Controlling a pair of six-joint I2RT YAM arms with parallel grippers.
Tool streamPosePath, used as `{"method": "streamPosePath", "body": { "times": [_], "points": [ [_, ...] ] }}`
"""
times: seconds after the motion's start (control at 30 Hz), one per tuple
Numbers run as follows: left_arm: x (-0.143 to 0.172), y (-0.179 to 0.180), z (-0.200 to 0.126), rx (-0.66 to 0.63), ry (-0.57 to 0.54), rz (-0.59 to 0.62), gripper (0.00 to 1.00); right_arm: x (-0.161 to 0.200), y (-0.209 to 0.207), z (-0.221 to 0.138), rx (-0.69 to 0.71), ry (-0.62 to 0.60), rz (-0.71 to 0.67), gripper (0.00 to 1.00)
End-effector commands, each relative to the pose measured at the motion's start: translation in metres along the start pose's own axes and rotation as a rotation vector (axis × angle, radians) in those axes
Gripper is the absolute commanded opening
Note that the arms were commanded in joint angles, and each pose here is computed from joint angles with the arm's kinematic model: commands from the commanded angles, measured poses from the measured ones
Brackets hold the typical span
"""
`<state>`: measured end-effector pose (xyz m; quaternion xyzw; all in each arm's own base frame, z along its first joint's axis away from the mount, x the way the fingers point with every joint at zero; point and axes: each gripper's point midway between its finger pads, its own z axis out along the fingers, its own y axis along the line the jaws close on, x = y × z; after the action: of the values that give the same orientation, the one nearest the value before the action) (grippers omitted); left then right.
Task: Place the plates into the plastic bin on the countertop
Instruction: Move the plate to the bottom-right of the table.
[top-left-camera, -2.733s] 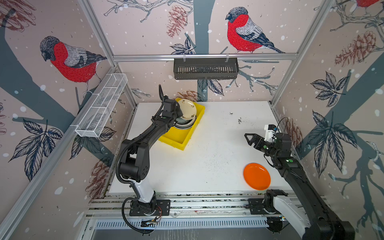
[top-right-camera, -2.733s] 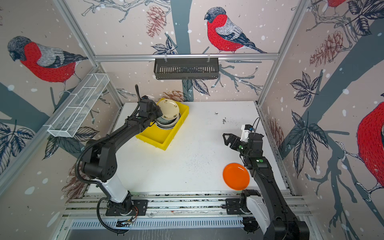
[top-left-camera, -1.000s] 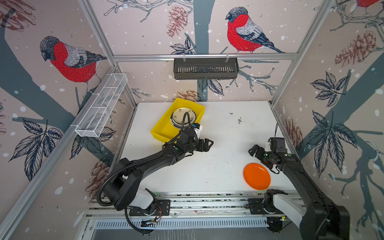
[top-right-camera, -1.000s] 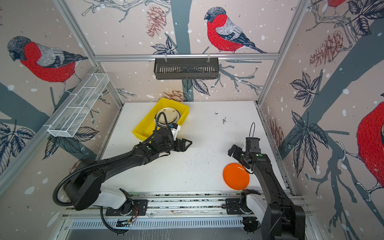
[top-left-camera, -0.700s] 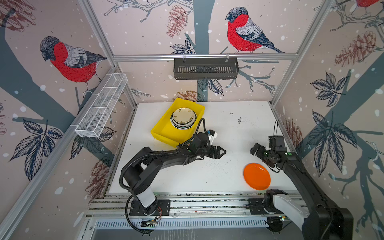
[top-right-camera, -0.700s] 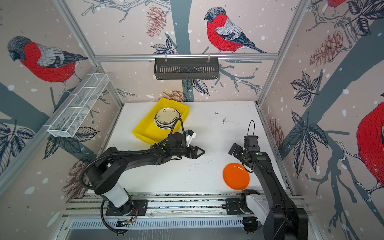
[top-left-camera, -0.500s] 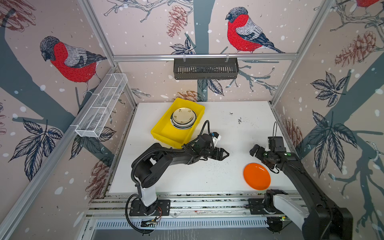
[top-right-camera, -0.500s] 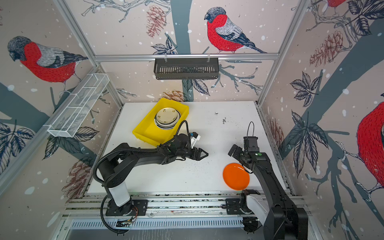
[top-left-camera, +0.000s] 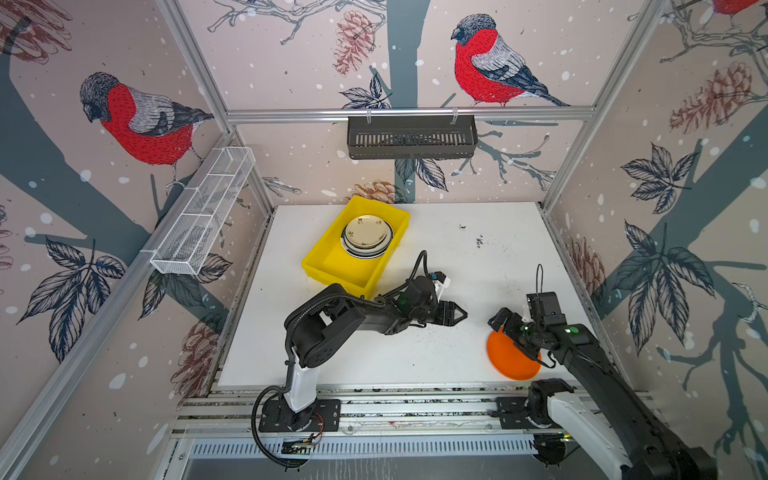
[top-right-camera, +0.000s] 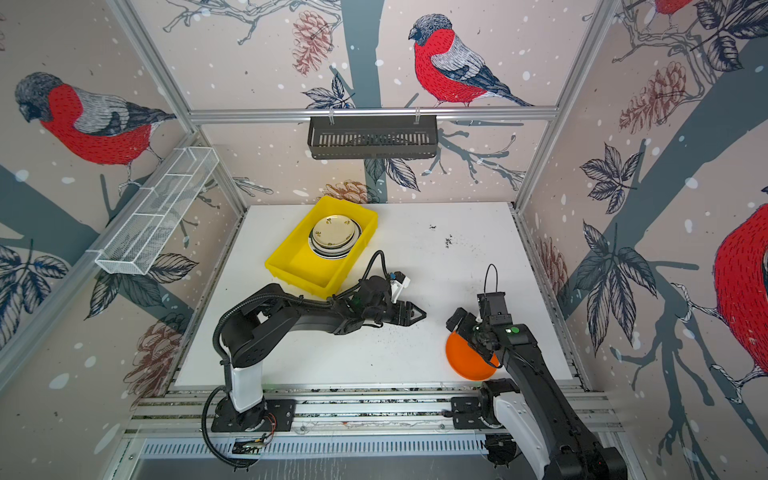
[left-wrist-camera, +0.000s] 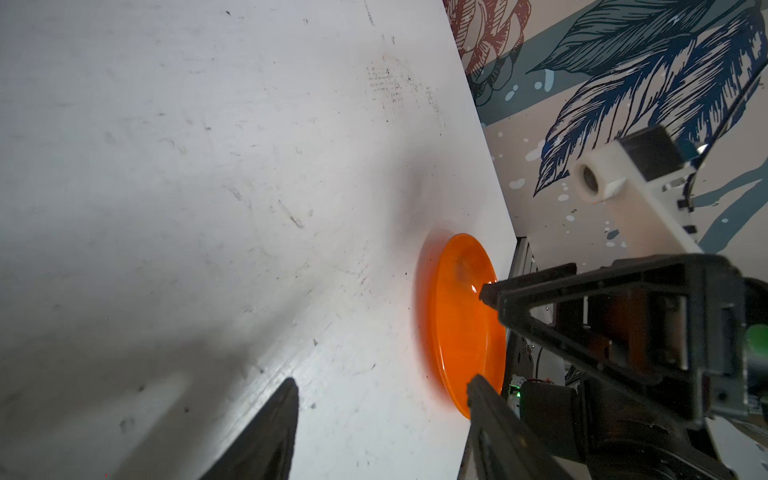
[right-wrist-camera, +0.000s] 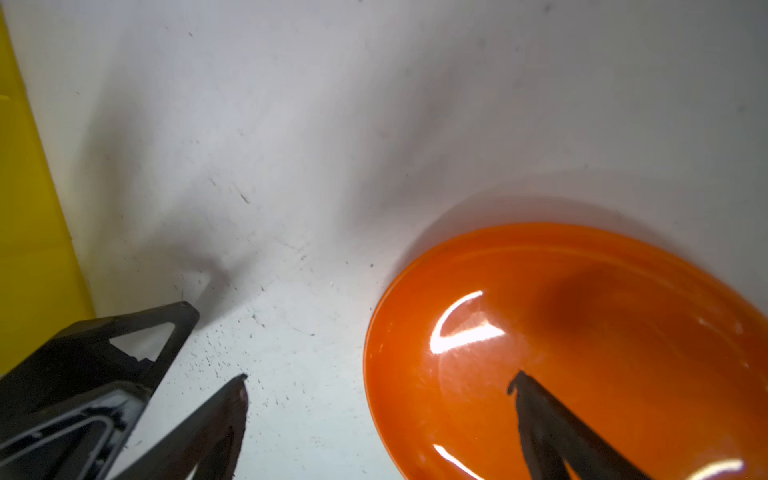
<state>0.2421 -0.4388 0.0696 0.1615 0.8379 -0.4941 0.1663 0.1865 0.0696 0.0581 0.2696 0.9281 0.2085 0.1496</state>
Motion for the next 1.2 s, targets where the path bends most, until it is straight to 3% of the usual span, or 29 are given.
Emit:
{"method": "streamPosePath", "body": {
  "times": [0.0,0.4,0.9,1.17],
  "points": [
    [-0.01,-0.006,0.0,0.025,-0.05,-0.009,0.65,0.005,0.006,0.007,-0.043,0.019,0.029,1.0],
    [-0.016,0.0,-0.014,-0.024,-0.088,0.007,0.76,0.009,0.018,0.024,-0.128,0.026,0.047,1.0],
    [-0.018,0.016,-0.03,-0.071,-0.118,-0.026,0.78,0.001,0.033,0.043,-0.157,0.063,0.019,1.0],
    [-0.017,0.018,-0.03,-0.083,-0.119,-0.028,0.78,-0.01,0.042,0.043,-0.19,0.022,0.006,1.0]
  ]
}}
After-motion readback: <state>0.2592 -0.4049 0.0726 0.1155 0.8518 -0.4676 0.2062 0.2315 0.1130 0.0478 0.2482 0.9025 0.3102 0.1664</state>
